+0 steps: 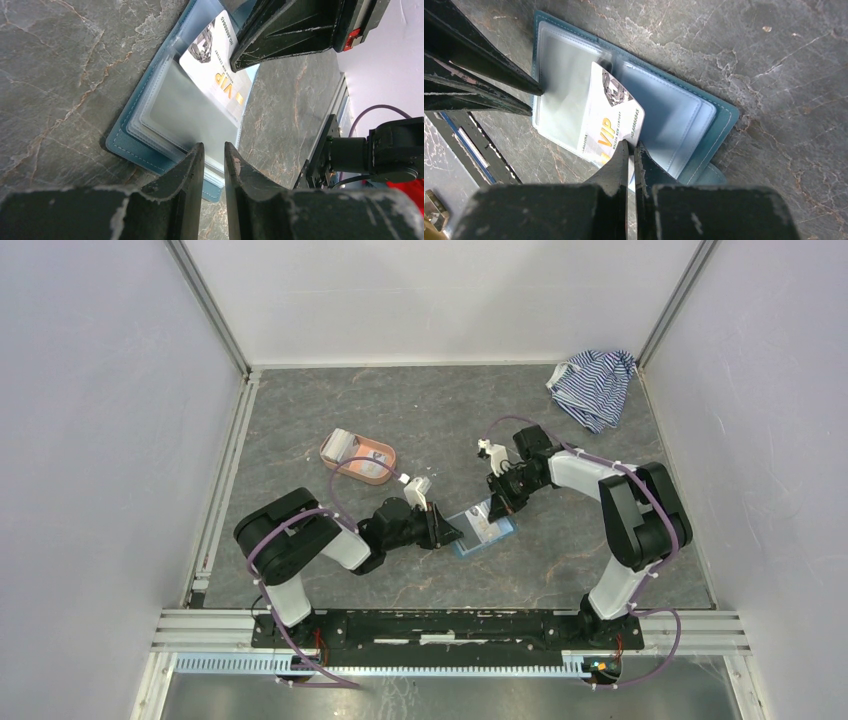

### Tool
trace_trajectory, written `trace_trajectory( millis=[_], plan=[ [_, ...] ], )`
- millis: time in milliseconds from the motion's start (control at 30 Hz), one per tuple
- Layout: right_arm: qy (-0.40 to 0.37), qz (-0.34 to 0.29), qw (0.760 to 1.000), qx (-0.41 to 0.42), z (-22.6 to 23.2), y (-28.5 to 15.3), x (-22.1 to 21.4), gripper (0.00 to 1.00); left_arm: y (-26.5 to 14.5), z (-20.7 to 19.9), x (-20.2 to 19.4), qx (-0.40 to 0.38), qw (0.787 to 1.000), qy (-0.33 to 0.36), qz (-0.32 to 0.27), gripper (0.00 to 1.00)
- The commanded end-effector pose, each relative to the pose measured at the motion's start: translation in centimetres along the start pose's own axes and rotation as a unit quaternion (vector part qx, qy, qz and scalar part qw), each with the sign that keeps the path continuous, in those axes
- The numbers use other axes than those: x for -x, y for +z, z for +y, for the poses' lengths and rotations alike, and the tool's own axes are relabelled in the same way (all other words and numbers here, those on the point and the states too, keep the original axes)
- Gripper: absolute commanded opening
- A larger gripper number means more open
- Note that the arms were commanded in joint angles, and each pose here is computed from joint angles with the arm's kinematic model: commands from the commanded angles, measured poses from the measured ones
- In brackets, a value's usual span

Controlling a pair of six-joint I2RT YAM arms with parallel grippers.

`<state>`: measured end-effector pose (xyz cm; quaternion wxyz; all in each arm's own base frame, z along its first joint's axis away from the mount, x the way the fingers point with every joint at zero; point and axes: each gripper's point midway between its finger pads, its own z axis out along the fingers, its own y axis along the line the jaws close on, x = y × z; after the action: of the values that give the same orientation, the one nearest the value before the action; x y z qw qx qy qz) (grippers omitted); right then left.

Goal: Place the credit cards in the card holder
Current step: Insert the credit card into the card holder.

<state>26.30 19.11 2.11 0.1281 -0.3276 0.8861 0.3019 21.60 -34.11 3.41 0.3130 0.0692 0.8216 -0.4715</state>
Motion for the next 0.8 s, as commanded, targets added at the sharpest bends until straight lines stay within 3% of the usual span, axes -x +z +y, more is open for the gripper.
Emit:
trace_trajectory(
  millis=[0, 767],
  plan=[
    [-0.018, 0.039, 0.999, -0.028, -0.9, 0.1, -2.5, 0.0, -0.3, 3.4, -1.7, 0.068, 0.997, 0.036, 0.026, 0.3],
    [0.035, 0.021, 0.999, -0.005, -0.6, 0.9, -3.1, 0.0, -0.1, 2.8, -2.0, 0.071, 0.996, 0.049, 0.027, 0.3]
  ],
)
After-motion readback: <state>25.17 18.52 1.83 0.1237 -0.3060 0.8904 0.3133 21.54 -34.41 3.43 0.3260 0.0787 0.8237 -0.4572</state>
